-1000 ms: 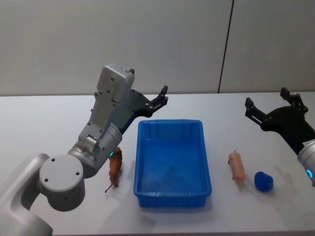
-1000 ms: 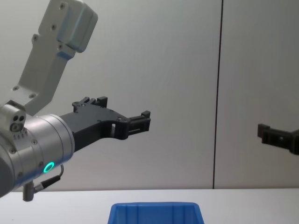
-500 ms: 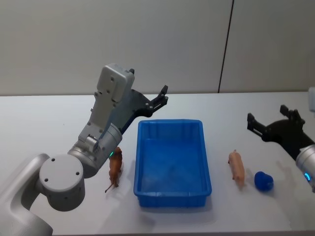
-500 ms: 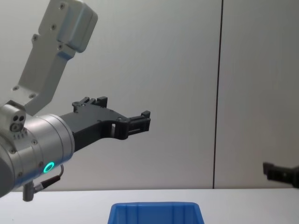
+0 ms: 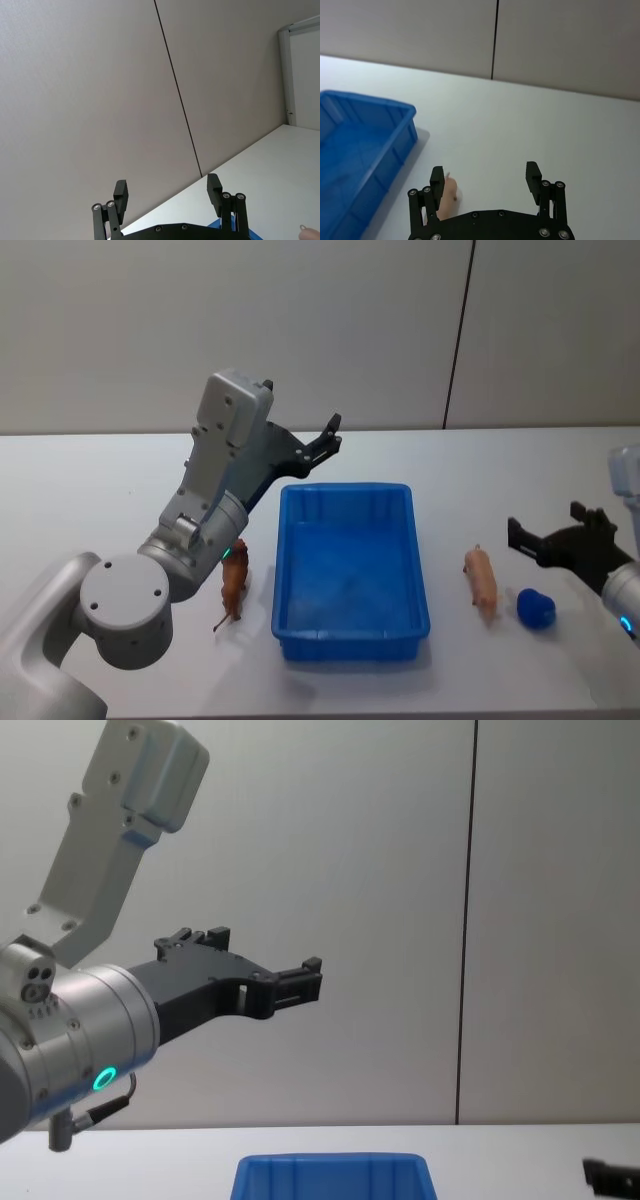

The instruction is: Pick up the two dolls from the table and place them into the box.

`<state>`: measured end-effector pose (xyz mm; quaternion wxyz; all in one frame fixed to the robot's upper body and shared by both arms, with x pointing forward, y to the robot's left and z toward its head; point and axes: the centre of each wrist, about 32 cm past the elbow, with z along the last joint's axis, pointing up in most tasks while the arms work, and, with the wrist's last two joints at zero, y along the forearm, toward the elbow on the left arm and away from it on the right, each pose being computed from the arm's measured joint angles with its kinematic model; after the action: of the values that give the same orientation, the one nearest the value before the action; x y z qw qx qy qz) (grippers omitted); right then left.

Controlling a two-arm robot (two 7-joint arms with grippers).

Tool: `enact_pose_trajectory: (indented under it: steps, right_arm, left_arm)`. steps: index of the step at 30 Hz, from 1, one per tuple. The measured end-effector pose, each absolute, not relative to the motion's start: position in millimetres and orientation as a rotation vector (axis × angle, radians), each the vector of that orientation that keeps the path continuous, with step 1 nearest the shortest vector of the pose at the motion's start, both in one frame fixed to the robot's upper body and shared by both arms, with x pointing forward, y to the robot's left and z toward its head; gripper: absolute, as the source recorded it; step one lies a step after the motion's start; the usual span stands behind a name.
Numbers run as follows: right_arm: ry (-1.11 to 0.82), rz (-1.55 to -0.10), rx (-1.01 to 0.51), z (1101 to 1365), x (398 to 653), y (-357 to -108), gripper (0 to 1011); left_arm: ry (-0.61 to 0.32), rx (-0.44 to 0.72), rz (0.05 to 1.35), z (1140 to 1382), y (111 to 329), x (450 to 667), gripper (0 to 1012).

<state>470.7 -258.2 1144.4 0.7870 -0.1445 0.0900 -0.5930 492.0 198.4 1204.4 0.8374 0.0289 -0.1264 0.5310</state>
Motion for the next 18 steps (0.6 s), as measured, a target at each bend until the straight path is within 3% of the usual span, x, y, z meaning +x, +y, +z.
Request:
enact_pose_trajectory:
  steps: [18]
  right_arm:
    - [0.296,-1.255,-0.468,1123,458,-266,1001]
  left_arm:
    - [-0.268,0.061,1.124,1204,198,492,1001]
